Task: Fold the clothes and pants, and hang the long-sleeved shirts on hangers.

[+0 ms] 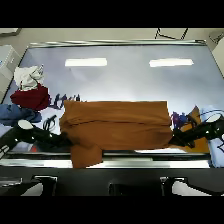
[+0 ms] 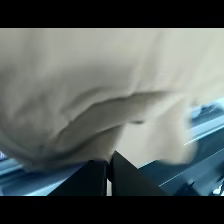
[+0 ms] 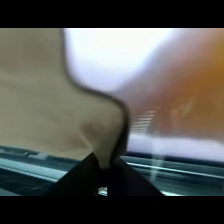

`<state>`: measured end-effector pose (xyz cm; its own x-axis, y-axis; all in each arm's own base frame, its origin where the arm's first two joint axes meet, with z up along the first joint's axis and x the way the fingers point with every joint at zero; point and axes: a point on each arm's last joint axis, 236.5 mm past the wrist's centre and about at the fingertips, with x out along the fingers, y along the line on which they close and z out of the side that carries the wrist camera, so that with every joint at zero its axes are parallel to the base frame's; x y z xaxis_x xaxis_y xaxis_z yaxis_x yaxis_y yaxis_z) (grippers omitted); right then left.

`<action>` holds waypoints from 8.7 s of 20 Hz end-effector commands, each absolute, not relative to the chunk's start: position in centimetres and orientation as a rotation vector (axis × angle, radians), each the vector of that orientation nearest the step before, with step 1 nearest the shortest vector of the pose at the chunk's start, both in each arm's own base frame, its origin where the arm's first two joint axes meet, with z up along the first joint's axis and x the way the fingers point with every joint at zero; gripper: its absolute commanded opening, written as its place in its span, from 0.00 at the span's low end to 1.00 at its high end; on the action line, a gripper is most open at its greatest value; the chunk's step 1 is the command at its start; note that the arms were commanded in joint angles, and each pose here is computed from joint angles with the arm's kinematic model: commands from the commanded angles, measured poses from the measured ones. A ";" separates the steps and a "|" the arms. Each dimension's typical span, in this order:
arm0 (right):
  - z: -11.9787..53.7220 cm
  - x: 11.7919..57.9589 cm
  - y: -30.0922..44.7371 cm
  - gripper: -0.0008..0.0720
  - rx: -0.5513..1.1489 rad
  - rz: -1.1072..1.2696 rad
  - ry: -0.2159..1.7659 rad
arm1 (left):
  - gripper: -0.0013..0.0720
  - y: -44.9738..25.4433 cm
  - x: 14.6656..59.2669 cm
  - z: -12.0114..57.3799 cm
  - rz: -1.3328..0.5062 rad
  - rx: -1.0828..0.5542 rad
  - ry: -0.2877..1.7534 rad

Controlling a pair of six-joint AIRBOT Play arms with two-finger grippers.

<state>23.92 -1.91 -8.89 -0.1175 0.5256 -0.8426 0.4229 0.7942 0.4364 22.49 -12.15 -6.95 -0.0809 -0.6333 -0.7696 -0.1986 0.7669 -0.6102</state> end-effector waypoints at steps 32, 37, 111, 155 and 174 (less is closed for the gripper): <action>-8.4 42.5 -3.1 0.99 0.909 0.214 1.505 | 0.80 -7.4 44.2 0.9 -0.404 -0.641 1.426; -10.5 43.7 -0.8 0.97 0.948 0.247 1.510 | 0.80 -8.6 43.9 5.0 -0.440 -0.593 1.342; -9.5 40.1 16.1 0.50 0.945 0.503 1.498 | 0.05 -1.6 44.3 21.0 -0.196 -0.370 0.824; 9.8 20.9 -34.1 0.07 1.152 -0.783 1.189 | 0.05 -2.5 45.7 22.8 -0.228 -0.425 0.739; -1.8 12.4 -31.9 0.07 1.068 -0.985 1.487 | 0.05 -2.5 45.7 22.8 -0.222 -0.442 0.741</action>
